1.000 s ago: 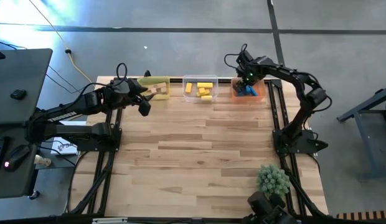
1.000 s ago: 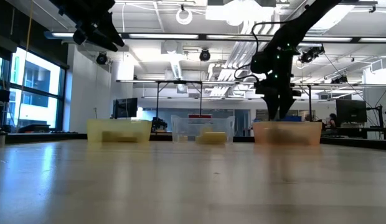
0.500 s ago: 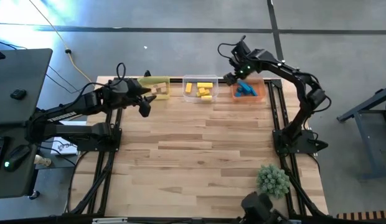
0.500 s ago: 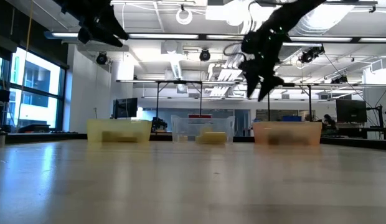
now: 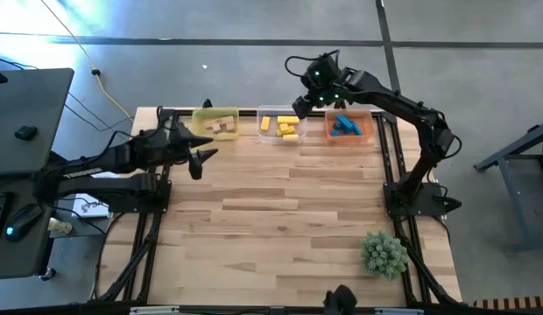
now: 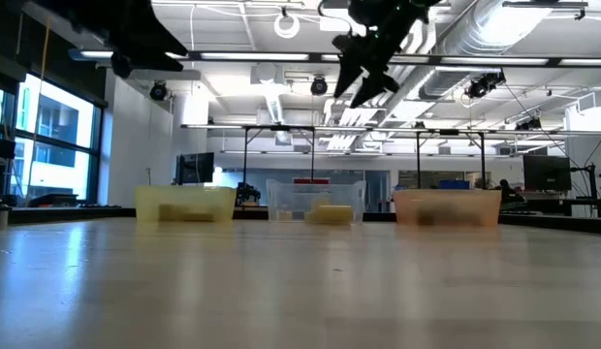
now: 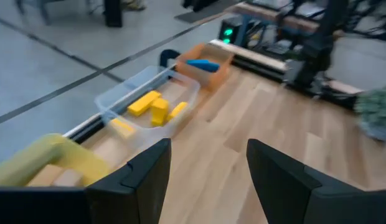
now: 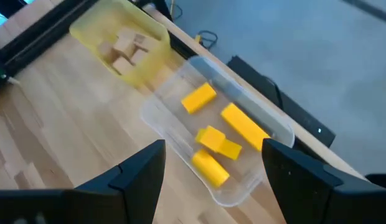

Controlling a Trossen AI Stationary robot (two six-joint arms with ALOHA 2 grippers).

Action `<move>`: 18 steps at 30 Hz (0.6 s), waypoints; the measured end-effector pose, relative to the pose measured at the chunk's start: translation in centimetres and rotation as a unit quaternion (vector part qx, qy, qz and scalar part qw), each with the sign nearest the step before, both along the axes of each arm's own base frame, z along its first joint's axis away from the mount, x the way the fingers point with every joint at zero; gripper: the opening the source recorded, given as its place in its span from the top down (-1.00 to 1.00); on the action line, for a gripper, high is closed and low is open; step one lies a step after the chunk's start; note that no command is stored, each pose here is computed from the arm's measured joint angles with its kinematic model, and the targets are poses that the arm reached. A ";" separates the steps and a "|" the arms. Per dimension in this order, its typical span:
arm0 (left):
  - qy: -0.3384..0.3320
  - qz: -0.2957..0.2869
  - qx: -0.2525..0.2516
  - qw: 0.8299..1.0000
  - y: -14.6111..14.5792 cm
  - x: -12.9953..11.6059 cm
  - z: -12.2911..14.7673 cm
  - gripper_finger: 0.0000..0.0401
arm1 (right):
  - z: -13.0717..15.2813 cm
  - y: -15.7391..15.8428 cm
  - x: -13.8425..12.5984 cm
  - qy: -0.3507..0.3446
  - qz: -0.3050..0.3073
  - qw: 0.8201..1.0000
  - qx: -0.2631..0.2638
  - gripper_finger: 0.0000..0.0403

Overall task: Sort & place blocks by color
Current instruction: Return to Home Position

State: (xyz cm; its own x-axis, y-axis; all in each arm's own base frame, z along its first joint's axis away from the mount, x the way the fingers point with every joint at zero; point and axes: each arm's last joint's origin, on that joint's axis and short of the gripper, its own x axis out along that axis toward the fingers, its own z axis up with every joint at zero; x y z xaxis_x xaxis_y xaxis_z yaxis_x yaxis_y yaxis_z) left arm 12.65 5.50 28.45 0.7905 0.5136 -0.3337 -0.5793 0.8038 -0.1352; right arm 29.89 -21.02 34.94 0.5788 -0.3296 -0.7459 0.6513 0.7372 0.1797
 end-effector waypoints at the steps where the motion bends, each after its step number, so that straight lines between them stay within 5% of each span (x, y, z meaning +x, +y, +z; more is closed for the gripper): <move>1: -0.007 -0.008 0.000 1.000 -0.2 -0.2 -0.4 0.00 | 0.3 0.3 0.3 -0.002 -0.001 1.000 -0.006 -0.26; 18: -0.146 -0.033 0.018 0.989 -1.8 -3.3 -6.9 0.00 | 2.5 4.4 2.6 -0.043 0.019 0.999 0.004 -0.26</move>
